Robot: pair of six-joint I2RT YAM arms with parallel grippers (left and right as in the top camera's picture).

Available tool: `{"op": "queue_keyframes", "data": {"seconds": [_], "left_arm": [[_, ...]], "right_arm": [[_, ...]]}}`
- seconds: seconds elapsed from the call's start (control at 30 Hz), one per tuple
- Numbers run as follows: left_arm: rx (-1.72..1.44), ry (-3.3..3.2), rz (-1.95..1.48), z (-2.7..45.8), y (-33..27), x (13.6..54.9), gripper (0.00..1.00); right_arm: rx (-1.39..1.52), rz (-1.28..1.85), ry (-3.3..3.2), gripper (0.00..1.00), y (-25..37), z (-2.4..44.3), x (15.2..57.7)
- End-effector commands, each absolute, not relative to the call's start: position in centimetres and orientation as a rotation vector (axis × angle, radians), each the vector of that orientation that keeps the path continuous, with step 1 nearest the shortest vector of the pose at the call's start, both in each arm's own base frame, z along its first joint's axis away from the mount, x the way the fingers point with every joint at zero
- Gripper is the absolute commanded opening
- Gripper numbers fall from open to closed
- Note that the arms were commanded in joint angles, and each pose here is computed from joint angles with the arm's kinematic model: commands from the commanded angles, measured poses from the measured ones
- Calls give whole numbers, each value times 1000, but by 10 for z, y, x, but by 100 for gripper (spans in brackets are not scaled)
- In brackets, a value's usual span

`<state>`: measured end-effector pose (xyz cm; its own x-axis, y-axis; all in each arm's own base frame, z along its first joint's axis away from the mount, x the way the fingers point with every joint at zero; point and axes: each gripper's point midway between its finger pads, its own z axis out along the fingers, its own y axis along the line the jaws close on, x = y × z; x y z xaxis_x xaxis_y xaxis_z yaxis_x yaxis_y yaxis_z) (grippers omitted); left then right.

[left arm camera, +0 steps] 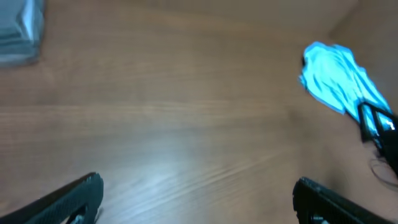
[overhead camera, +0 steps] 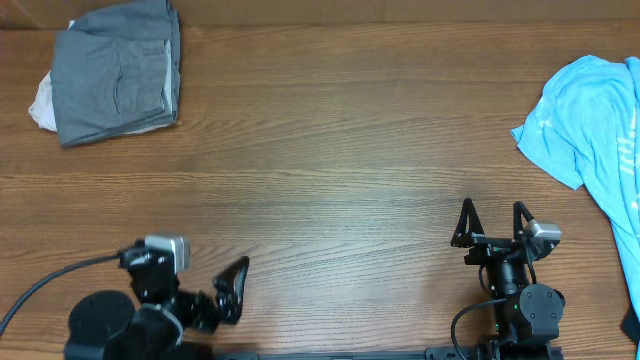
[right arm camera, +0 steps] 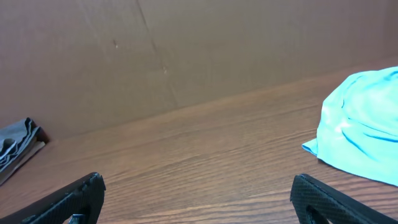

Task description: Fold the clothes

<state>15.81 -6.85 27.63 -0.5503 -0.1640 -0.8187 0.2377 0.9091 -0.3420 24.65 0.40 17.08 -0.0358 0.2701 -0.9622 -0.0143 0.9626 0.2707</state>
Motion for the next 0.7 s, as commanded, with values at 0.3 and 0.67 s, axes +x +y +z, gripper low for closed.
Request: {"op": "queue_keyframes", "data": {"seconds": [0.3, 0.67], "left_arm": [[97, 1759, -456, 209, -65, 217, 100], [-61, 1628, -264, 179, -28, 242, 100]], "right_arm": [[175, 211, 1589, 100, 4, 170, 246], [175, 211, 1589, 100, 4, 170, 246]]}}
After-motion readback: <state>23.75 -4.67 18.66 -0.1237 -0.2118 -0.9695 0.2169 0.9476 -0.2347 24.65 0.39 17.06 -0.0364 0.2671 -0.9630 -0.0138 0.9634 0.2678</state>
